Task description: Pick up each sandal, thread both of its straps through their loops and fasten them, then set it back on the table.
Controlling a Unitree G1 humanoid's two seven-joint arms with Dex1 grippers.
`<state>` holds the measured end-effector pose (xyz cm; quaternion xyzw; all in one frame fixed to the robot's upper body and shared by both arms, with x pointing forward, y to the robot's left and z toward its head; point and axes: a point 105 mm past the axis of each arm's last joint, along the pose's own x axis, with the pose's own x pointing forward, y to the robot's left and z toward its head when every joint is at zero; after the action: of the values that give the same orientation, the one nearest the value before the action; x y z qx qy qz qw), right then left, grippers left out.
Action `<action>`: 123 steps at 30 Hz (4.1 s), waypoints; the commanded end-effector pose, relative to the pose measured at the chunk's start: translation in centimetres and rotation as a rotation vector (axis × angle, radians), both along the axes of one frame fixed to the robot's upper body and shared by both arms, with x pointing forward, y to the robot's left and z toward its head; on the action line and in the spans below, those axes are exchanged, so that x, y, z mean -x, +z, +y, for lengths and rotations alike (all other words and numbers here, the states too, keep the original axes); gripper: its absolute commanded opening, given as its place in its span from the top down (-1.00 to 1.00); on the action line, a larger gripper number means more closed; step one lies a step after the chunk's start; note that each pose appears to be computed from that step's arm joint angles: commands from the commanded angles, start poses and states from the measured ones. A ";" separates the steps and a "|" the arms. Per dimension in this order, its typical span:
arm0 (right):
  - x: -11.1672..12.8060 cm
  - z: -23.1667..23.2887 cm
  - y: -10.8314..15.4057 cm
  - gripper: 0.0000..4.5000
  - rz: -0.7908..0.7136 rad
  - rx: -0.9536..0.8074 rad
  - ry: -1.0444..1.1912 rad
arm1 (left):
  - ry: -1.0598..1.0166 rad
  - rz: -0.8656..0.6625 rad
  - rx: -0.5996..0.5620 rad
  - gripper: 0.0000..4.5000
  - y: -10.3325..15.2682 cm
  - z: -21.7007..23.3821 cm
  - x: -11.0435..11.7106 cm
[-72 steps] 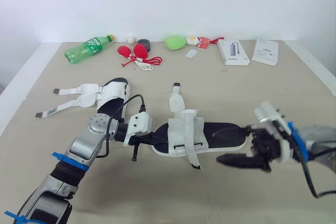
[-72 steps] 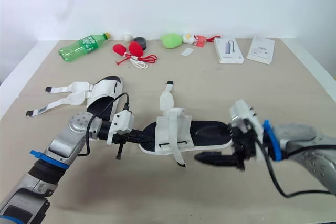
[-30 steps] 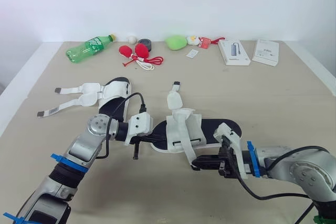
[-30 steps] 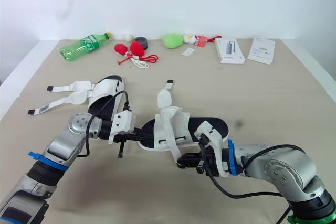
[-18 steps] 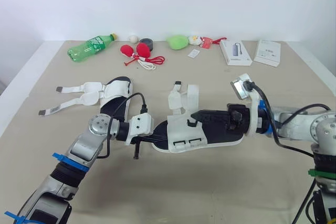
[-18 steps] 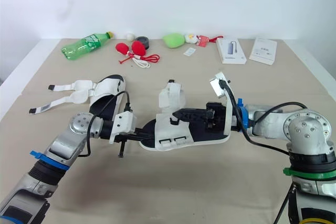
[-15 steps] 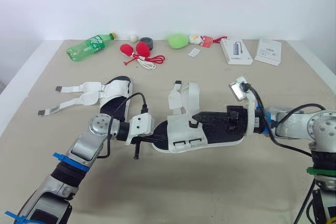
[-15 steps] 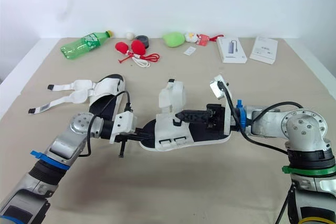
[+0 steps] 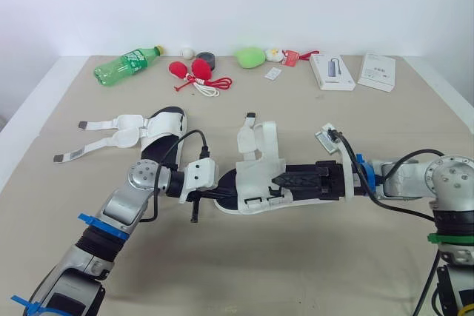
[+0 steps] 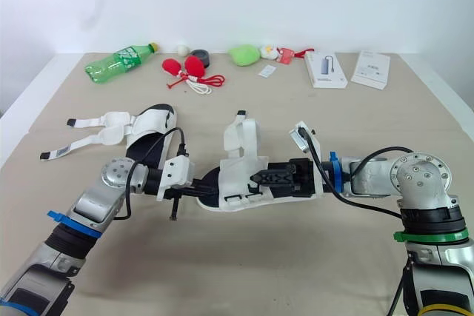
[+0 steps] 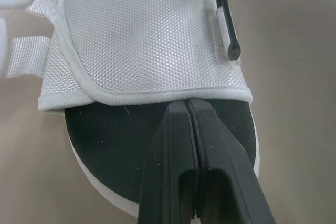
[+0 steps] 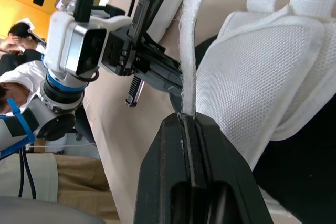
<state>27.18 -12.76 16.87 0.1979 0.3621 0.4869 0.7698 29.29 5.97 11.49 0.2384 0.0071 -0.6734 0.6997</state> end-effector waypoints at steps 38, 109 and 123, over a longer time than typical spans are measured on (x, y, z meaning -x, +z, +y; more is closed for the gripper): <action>1.8 0.2 -0.5 0.98 -0.232 0.227 0.172 | 0.010 -0.033 -0.035 1.00 -0.2 -0.2 -0.4; 2.0 -0.2 0.3 0.99 -0.269 0.155 0.025 | -0.006 -0.023 -0.039 1.00 -0.6 -0.7 -0.6; 6.1 -3.0 -0.4 -0.14 -0.215 0.154 0.192 | -0.022 -0.017 -0.036 1.00 -0.7 -1.0 -0.3</action>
<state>21.55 -15.88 16.27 0.0729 0.3406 0.5322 0.7717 29.71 4.93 11.15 0.2499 0.0040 -0.6768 0.6925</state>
